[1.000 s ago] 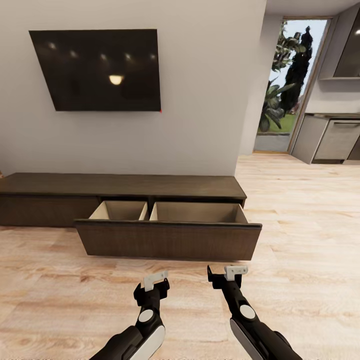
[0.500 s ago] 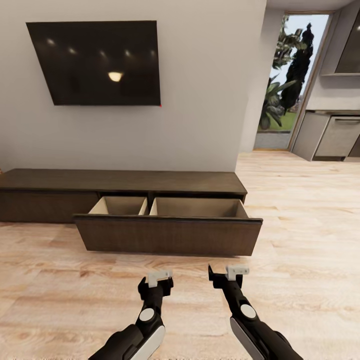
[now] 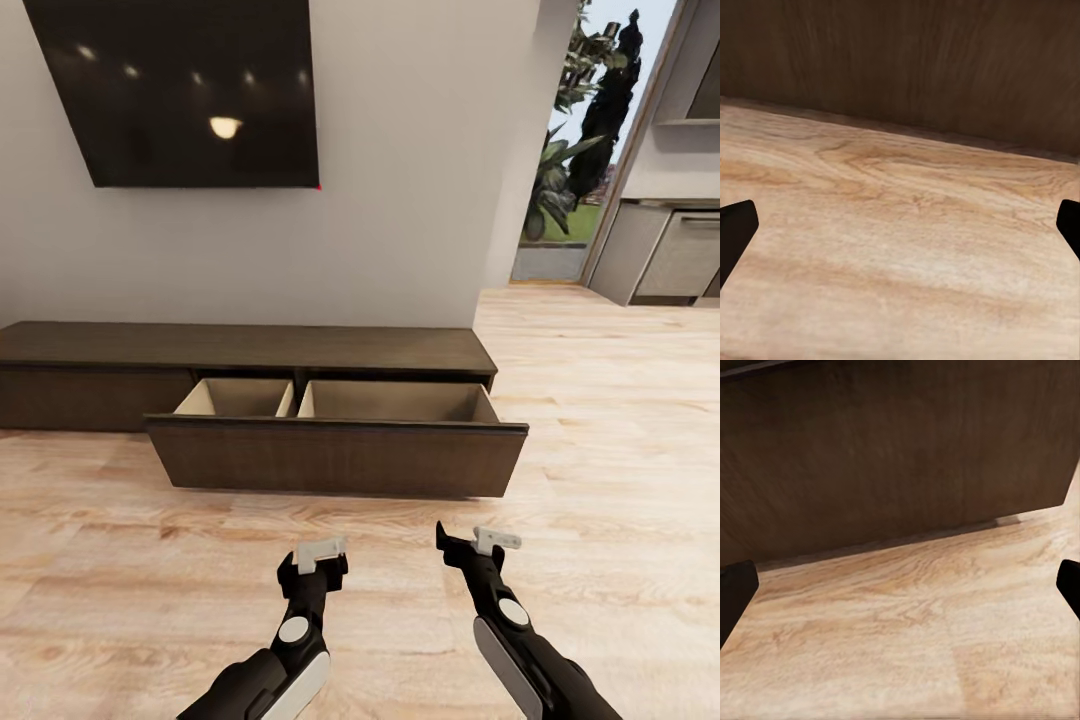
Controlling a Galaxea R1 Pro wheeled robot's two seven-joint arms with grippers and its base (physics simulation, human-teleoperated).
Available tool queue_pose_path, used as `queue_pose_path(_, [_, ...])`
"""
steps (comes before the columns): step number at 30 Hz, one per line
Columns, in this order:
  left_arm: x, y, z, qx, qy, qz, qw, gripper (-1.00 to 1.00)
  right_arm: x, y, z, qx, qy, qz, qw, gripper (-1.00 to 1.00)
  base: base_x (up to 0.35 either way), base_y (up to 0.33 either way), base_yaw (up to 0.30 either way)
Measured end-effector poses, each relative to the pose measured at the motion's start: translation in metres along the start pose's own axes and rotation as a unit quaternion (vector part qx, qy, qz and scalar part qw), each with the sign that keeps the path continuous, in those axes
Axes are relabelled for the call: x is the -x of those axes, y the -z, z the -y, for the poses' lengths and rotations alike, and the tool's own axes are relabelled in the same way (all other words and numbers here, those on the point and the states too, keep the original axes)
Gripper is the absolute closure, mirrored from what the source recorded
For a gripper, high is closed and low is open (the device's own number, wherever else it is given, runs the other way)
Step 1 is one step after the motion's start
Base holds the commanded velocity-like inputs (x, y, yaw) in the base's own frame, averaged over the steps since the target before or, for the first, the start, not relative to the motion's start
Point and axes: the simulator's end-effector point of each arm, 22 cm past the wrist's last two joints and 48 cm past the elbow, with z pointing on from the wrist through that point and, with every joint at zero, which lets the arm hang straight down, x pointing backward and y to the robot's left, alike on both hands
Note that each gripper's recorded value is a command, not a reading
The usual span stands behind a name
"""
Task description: Place each of the two pumpkins and all three candles from the living room inside a cabinet in the living room (use any cabinet), then make sure every cabinet is closed, and position the cauldron so it is next to a table in the living room.
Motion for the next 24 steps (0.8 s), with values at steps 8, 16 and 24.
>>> queue_pose_path(8, [0.012,0.000,-0.004,0.012,0.017,0.007,0.9998,-1.00,0.000,0.000,0.000,0.000,0.002,0.000,1.0000,-1.00,0.105,0.000,0.000])
queue_pose_path(16, [0.017,0.000,-0.007,0.019,0.024,0.010,0.9995,-1.00,0.000,0.000,0.000,0.000,0.003,0.000,1.0000,-1.00,0.080,0.009,0.000])
queue_pose_path(24, [0.015,0.000,-0.008,0.020,0.025,0.007,0.9995,-1.00,0.000,0.000,0.000,0.001,0.004,0.000,1.0000,-1.00,0.292,0.062,0.000])
